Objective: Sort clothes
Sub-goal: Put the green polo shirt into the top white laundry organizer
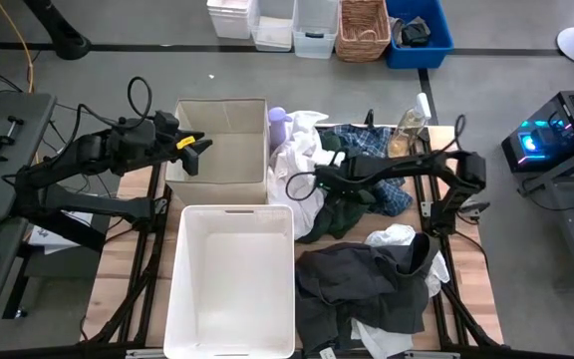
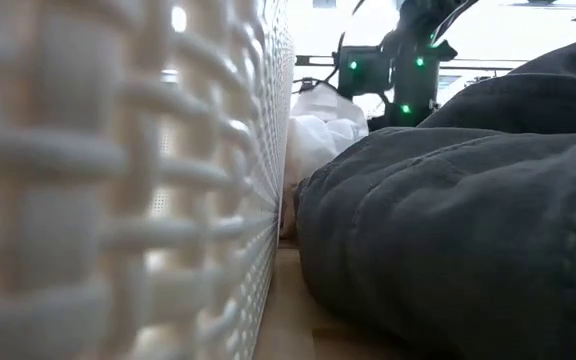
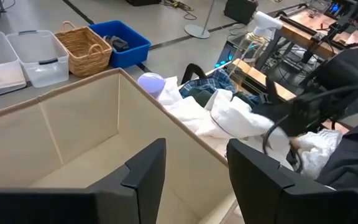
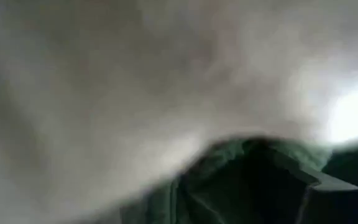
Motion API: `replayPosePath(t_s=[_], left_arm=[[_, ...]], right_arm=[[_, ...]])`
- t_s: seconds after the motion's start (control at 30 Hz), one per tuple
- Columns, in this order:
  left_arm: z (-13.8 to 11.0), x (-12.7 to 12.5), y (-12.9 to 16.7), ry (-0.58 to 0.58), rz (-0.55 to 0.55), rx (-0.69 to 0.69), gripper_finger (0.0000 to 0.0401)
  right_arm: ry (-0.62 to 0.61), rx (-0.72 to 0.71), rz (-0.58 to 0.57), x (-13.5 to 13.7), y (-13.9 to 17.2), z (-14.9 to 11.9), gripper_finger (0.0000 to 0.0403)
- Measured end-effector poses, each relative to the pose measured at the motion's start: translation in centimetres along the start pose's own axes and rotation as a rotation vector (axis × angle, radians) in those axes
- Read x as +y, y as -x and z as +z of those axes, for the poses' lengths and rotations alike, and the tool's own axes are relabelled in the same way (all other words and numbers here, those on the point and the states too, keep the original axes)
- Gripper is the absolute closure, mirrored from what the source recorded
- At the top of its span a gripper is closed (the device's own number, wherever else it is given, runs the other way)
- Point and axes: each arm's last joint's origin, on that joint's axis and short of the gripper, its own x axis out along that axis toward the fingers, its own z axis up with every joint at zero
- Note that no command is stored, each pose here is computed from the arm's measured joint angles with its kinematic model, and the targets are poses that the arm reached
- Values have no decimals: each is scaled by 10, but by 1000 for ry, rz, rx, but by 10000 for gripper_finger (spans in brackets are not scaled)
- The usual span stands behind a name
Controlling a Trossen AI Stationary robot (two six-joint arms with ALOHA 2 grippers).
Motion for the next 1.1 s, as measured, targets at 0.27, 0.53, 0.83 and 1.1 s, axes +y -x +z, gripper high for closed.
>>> replayPosePath(t_s=[0.27, 0.53, 0.83, 1.1], left_arm=[[1, 0, 0, -30, 4, -14, 240], [3, 1, 0, -50, 66, -56, 240], [21, -4, 3, -139, 81, -241, 240], [44, -11, 11, -225, 67, -467, 240]], right_arm=[[55, 26, 61, -7, 33, -8, 383], [-75, -392, 334, -77, 227, -50, 397], [-179, -1369, 611, -152, 391, -87, 398], [-80, -1759, 586, -105, 403, -4, 398]])
